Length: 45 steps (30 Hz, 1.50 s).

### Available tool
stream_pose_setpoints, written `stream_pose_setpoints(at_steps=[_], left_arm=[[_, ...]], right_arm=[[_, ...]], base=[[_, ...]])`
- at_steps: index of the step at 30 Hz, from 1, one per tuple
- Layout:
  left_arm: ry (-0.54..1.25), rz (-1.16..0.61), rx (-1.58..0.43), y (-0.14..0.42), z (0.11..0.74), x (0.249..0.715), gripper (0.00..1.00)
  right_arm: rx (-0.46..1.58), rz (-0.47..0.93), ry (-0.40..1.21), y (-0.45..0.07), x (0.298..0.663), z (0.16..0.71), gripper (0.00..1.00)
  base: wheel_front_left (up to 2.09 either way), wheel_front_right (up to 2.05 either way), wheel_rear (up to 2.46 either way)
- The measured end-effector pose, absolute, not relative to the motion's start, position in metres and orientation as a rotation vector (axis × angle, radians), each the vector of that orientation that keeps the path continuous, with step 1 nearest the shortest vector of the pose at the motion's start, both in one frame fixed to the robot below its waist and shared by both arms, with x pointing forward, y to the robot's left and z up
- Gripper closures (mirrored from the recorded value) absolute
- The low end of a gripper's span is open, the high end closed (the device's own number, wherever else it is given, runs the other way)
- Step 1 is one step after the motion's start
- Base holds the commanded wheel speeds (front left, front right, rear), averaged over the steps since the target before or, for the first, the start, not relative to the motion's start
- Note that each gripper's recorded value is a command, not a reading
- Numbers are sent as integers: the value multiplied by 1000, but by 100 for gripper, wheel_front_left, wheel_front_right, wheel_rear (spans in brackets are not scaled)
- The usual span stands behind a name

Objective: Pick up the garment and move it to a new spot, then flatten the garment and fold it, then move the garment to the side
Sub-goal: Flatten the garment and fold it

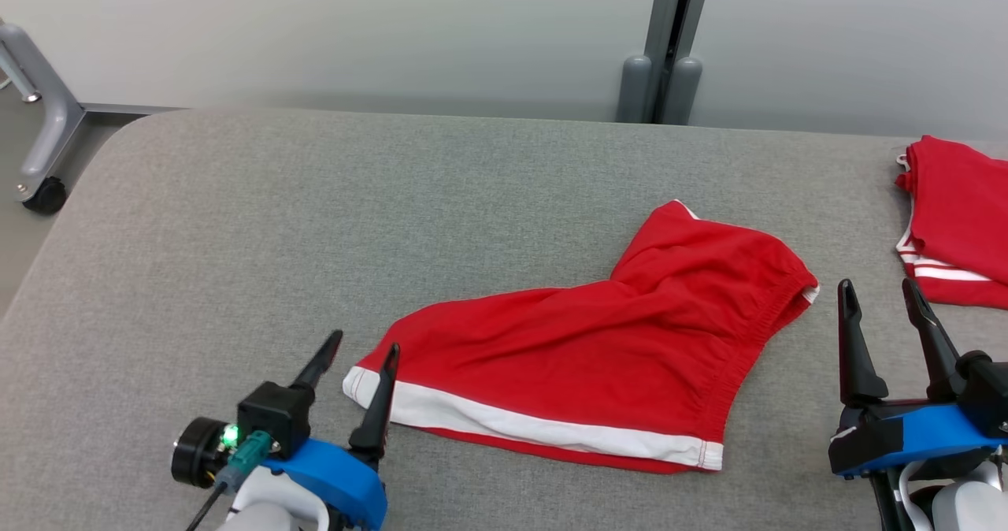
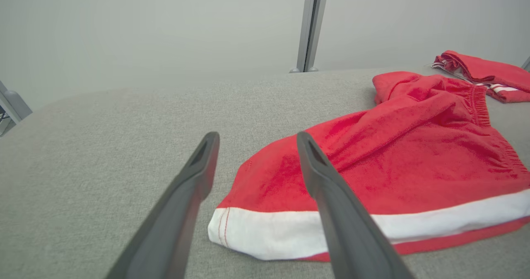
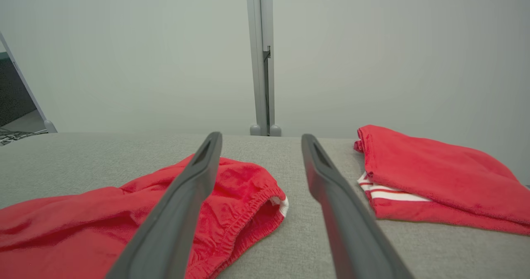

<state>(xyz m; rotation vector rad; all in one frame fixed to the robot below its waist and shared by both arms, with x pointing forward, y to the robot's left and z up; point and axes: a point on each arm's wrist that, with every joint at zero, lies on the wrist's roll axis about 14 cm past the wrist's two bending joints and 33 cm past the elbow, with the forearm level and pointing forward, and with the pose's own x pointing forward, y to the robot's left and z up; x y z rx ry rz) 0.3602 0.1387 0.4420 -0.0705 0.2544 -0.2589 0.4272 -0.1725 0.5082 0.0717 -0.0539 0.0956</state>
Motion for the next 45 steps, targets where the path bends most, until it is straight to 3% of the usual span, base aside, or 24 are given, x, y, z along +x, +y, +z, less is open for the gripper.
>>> stream_pose_setpoints(at_steps=[9,20,45], left_arm=[[39,-171,-33,152,496,383,0],[-91,-8,-26,199,527,382,0],[-55,-15,-5,210,504,360,0]], right_arm=[[68,78,-65,-181,422,513,0],[78,60,-85,-187,412,518,0],[88,83,-13,-175,379,501,0]], base=[[0,0,0],[0,0,0],[0,0,0]])
